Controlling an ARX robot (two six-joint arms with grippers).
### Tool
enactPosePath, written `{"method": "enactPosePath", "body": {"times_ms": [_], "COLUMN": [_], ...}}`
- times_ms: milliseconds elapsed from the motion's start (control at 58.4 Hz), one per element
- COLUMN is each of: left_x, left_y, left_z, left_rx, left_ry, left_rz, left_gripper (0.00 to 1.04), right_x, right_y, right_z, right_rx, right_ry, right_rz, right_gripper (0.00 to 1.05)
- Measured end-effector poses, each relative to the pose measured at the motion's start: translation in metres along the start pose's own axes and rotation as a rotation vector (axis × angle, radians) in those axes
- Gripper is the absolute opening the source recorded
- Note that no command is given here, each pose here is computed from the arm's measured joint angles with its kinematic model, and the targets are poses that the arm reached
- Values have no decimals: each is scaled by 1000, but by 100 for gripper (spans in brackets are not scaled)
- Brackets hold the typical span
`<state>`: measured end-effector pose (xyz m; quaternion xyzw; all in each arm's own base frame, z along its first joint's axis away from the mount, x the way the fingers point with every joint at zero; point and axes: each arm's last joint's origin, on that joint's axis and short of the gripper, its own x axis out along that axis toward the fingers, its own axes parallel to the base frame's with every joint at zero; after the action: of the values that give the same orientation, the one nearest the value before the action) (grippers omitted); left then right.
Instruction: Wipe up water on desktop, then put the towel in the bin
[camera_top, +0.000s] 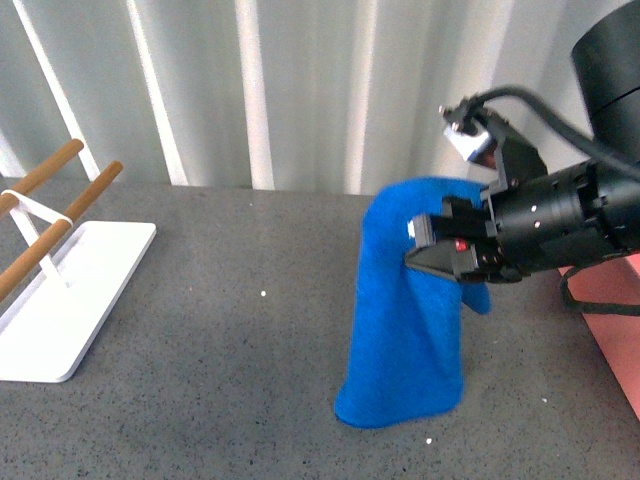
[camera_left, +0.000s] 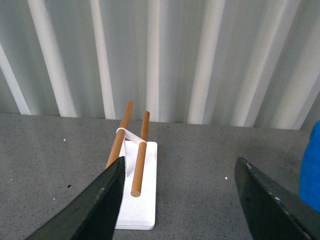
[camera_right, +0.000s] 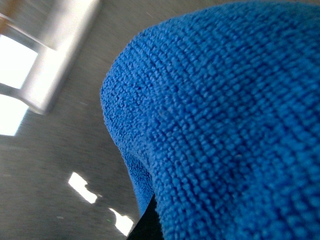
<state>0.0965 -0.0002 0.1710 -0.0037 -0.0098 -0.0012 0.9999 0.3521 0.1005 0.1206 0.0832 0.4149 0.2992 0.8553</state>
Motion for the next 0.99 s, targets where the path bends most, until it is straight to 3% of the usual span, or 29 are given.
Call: {"method": "enactPosePath", "body": {"times_ms": [154, 291, 428, 736, 993], "left_x": [0, 0, 0, 0, 0], "left_y": [0, 0, 0, 0, 0], "left_z": [0, 0, 0, 0, 0], "left_rx": [0, 2, 2, 3, 3], "left_ry": [0, 0, 0, 0, 0], "left_rz": [0, 0, 0, 0, 0], "left_gripper": [99, 98, 98, 98, 98], "right_x": [31, 53, 72, 108, 134], "right_y": [-31, -48, -53, -31, 28], "right_z": [-23, -28, -11, 24, 26], "right_rx": [-41, -118, -197, -244, -326], "right_ry": [233, 348, 359, 295, 275], "right_rz": [-152, -274, -335, -254, -66], "right_gripper": [4, 4, 4, 4, 4]}}
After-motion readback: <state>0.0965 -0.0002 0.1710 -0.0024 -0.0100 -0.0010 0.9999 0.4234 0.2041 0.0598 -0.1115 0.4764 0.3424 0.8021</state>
